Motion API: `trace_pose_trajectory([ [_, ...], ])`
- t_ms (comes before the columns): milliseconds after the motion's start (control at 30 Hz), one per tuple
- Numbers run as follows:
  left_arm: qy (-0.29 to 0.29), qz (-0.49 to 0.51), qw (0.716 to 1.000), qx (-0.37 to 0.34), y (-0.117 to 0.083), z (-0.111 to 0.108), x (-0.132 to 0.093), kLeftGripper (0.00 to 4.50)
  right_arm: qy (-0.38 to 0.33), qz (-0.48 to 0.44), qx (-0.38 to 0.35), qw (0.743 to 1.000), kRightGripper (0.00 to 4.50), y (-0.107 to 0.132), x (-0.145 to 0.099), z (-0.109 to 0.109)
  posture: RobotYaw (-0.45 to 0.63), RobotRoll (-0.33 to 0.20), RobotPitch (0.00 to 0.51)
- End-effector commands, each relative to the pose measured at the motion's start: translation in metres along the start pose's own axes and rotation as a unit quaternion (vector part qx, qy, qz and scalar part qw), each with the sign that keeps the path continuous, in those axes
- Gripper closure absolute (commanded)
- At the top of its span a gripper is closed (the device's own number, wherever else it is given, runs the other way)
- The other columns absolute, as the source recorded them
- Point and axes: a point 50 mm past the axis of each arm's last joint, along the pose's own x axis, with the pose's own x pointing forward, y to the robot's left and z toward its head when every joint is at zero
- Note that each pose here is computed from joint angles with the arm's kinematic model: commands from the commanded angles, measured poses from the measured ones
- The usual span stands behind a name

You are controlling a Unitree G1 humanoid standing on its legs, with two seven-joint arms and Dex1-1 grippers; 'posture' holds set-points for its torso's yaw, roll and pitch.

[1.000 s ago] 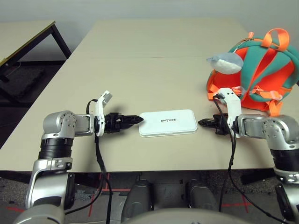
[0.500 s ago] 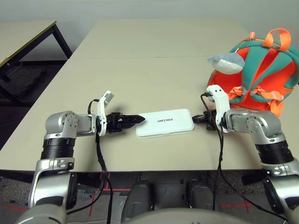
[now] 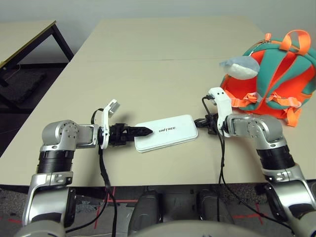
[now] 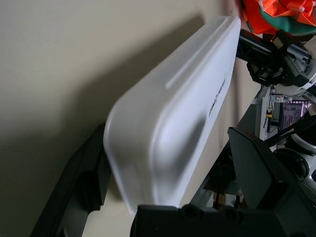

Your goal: Put the pencil case into the backpack and zip it.

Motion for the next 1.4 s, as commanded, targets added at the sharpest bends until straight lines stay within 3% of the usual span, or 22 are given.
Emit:
trace_pose_trajectory([
  [33,0.045,0.003,0.998,-0.033,0.007,-0.017,0.013,0.92,-0.003,0.014,-0.003,1.0,4.5,0.006,0.005,0.002,0.06,0.0,0.068],
  [233,0.036,-0.022,0.999,-0.014,0.003,-0.015,0.01,2.63,-0.006,0.013,-0.003,1.0,4.5,0.005,0.004,0.001,0.06,0.0,0.063],
  [300,0.03,-0.025,0.999,-0.002,0.002,-0.014,0.009,3.01,-0.012,0.008,-0.007,1.0,4.5,0.002,0.002,0.002,0.06,0.0,0.061],
  [367,0.022,-0.028,0.999,0.009,-0.001,-0.011,0.007,3.09,-0.018,0.002,-0.016,1.0,4.5,0.0,-0.003,0.003,0.06,0.0,0.061],
  [633,-0.034,-0.021,0.995,0.088,-0.027,0.007,-0.019,3.09,-0.096,-0.043,-0.087,0.991,1.98,0.007,-0.069,0.012,0.06,0.0,0.074],
  [833,-0.072,-0.004,0.993,0.096,-0.028,0.014,-0.028,3.09,-0.142,-0.123,-0.081,0.979,0.13,0.017,-0.127,0.008,-0.03,0.0,0.065],
  [867,-0.077,0.002,0.993,0.094,-0.025,0.016,-0.028,3.09,-0.15,-0.139,-0.079,0.976,0.0,0.019,-0.133,0.007,-0.06,0.0,0.064],
  [967,-0.087,0.017,0.992,0.091,-0.019,0.022,-0.027,3.09,-0.177,-0.167,-0.077,0.967,0.0,0.025,-0.143,0.004,-0.11,0.0,0.06],
  [1167,-0.118,0.051,0.986,0.106,-0.013,0.056,-0.018,3.09,-0.235,-0.251,-0.066,0.937,0.0,0.035,-0.149,-0.003,-0.2,0.0,0.049],
  [1300,-0.132,0.073,0.98,0.133,-0.016,0.084,-0.017,3.09,-0.287,-0.328,-0.03,0.899,0.0,0.032,-0.151,0.002,-0.24,0.0,0.041],
  [1400,-0.134,0.078,0.977,0.144,-0.018,0.095,-0.018,3.09,-0.298,-0.354,-0.022,0.886,0.0,0.026,-0.149,0.004,-0.26,0.0,0.038],
])
